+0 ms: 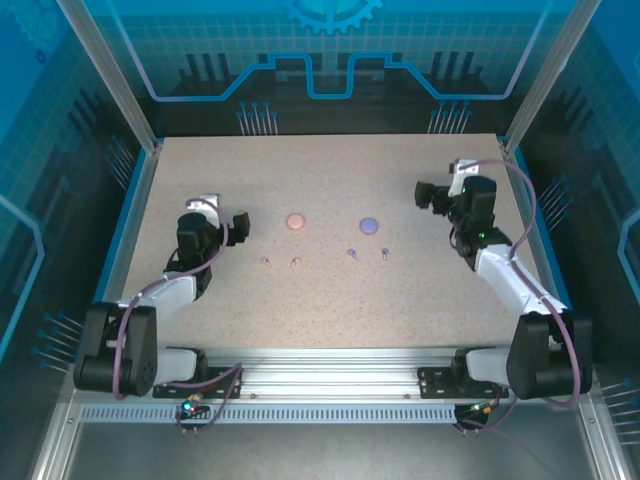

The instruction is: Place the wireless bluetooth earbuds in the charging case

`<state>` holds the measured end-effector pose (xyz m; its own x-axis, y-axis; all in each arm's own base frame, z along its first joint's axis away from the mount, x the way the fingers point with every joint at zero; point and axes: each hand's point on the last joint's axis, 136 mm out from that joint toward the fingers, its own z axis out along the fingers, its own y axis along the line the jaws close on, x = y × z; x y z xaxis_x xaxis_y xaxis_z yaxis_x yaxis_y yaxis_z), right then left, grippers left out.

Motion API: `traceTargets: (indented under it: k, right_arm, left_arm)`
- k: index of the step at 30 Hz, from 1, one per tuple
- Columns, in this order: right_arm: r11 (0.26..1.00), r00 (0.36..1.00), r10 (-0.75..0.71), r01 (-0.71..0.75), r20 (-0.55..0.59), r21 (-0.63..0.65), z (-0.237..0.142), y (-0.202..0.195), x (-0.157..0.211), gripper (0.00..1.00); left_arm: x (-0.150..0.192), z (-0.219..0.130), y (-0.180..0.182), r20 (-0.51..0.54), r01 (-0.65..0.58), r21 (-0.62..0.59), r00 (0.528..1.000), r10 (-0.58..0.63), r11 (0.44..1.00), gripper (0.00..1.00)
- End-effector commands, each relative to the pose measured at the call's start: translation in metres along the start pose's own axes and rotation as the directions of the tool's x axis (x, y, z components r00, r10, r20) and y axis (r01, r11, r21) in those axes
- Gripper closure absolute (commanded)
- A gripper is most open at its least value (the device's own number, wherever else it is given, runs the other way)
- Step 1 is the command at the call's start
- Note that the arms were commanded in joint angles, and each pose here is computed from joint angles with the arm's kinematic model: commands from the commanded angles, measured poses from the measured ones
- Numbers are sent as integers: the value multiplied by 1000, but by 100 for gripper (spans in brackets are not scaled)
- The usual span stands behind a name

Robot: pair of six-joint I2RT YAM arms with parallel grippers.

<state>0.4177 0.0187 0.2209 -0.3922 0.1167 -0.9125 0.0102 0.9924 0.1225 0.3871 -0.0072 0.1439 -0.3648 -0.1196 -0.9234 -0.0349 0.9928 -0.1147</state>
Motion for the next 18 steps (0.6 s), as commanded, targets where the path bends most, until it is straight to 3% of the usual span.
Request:
traceTargets:
  k: [1,8,18]
  right_arm:
    - [983,947,182,-172,-266,59,-2,-9,39,0]
    - [974,900,146,-203,-410,-98,-4,35,46,0]
    - [987,753,-33,-79,-657,-140,-14,95,100,7]
  left_arm:
    - [-17,-13,1,-33,142,-36,989,-143,989,1]
    - [-33,-29,-19,-148,361,-6,922,-357,933,1]
    - [13,-33,-71,-339,369,-19,872,-353,929,1]
